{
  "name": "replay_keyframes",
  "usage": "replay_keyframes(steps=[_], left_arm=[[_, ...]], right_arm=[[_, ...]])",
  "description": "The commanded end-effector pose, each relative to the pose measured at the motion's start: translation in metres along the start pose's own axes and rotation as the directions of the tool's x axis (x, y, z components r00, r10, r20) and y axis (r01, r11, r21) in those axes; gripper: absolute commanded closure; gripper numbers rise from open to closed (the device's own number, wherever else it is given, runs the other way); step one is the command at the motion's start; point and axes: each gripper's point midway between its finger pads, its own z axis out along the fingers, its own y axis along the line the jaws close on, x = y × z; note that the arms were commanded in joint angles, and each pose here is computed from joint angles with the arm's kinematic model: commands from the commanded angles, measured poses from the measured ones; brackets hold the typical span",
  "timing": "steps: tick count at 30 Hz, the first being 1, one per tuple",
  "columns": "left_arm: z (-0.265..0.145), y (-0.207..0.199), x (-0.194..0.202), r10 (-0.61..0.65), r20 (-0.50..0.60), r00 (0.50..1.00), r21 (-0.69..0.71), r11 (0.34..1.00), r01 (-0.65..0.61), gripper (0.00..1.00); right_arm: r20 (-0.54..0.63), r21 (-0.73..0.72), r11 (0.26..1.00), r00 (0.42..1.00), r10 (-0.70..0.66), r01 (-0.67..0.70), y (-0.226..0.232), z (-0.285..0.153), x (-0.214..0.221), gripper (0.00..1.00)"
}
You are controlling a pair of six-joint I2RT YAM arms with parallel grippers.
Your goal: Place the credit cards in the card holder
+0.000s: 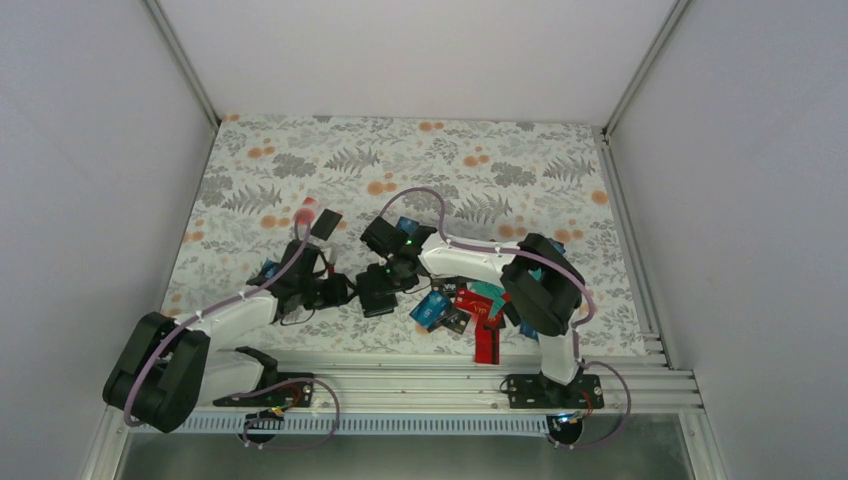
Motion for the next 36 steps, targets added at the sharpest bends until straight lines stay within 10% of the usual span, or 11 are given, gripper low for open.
replay_keyframes(steps=[1,20,36], left_arm=[[-0.001,-0.012,-0.017,0.029,0.028,0.999,0.011,0.999,-0.030,0.64],[0.039,-0.026,-0.020,0.054,-0.069,0.996,0.120,0.992,-0.045,0.73],[0.065,0.049,0.009,0.038,-0.135,0.990,-0.281,0.957,-0.075,0.79]], right_arm=[[-0.006,0.102,0.995,1.000,-0.018,0.019,-0.011,0.005,0.003,0.58],[-0.043,0.217,0.976,0.999,0.019,-0.009,-0.043,0.043,0.028,0.85],[0.083,0.127,0.988,0.994,0.077,-0.087,-0.039,-0.008,0.014,0.96]])
